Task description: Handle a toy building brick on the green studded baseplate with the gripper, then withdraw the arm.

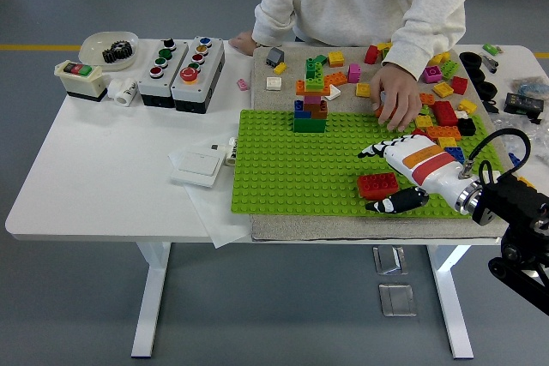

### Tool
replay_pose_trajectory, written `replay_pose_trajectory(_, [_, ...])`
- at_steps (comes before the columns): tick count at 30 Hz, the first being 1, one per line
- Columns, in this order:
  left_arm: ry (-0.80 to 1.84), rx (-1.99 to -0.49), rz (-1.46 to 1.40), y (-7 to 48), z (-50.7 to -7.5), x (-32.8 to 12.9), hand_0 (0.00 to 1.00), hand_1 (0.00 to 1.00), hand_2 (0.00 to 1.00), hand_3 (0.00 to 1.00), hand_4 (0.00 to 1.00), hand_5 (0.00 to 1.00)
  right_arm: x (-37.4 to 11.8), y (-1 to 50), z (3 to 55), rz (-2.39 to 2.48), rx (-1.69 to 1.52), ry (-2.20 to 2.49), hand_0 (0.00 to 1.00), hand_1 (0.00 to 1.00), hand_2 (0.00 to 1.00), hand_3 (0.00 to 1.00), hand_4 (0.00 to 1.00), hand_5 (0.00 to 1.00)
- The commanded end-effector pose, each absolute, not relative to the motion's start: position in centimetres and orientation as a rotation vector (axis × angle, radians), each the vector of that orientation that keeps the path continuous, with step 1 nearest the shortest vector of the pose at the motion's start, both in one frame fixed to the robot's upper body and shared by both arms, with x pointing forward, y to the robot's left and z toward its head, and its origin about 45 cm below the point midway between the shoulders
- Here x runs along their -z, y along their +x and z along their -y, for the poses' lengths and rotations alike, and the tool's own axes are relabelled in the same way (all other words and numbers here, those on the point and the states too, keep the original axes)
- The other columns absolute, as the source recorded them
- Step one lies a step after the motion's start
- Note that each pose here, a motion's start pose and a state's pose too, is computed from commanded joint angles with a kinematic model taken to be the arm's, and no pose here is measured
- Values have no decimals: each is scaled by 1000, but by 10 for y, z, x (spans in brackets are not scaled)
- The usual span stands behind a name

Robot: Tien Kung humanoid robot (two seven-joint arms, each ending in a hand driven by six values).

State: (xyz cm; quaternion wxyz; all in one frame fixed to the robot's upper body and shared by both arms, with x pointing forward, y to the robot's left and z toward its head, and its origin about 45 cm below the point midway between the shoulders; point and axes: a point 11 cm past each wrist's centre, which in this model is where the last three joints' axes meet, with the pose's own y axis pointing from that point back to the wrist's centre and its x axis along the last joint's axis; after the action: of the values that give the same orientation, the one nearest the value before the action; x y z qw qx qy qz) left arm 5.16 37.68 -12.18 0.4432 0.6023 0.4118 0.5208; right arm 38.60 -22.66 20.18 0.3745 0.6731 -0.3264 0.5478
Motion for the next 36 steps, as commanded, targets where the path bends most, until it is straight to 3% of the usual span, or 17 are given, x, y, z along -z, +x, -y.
replay_pose_trajectory(36, [1484,-1297,-1018,56,-376,121,779,716,678,562,588,606,-190,403,226,941,-1386,1668,717,680,739,801,964,403])
